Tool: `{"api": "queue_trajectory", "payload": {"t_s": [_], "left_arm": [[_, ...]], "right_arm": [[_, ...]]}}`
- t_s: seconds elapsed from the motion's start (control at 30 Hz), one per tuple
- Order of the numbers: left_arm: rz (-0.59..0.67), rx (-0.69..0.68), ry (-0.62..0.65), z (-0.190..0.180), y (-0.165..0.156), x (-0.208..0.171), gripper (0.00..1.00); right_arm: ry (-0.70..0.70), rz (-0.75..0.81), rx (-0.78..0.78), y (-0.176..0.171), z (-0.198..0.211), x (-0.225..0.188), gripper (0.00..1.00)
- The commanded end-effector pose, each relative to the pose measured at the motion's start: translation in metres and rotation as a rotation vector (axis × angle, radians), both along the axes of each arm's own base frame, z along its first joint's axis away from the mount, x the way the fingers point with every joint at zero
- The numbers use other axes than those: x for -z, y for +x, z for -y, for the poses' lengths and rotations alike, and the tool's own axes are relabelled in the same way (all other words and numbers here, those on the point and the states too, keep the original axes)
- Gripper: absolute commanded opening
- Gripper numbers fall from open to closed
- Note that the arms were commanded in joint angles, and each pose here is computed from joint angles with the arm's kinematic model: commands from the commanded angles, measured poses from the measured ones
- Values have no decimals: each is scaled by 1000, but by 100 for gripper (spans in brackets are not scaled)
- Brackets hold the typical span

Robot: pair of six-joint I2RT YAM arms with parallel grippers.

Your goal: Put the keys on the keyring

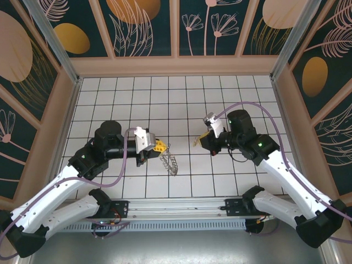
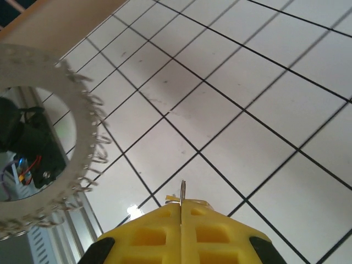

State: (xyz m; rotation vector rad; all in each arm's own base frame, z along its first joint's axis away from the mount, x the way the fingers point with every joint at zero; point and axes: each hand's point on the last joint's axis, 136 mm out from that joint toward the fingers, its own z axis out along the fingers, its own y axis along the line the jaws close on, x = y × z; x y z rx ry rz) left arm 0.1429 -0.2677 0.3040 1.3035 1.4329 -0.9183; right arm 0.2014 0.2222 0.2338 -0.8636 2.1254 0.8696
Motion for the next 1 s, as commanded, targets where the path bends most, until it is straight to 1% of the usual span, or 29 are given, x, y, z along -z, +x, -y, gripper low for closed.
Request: {"api": "queue_trajectory", "payload": {"t_s": [0.0,0.33,0.43,0.5,0.57,0.63,0.73,0.87,0.97], "left_arm": [[32,-7,-45,0,0,-10,0],[37,-12,-48,0,1,-10,0],[37,-15,-58,-2,0,-11,0],[40,-21,-68,-3,-1,-12,0],[47,-41,-72,-5,1,-12,0],[49,-64,-70,-7,4,-12,0],[43,-115,-83,-9,11,-14,0],[31,-186,-134,-16,17,-22,0],[25,-214,-154,-21,17,-22,0]], "right_arm": [[62,-29,95,17,10,2,0],[81,-146,222,31,26,43,0],[113,-197,263,34,29,57,0],[93,-198,301,40,34,64,0],[93,-216,335,45,37,70,0],[133,-247,357,48,37,76,0],[163,-298,401,48,38,97,0],[129,-346,446,47,43,126,0],[74,-368,475,47,50,142,0]]}}
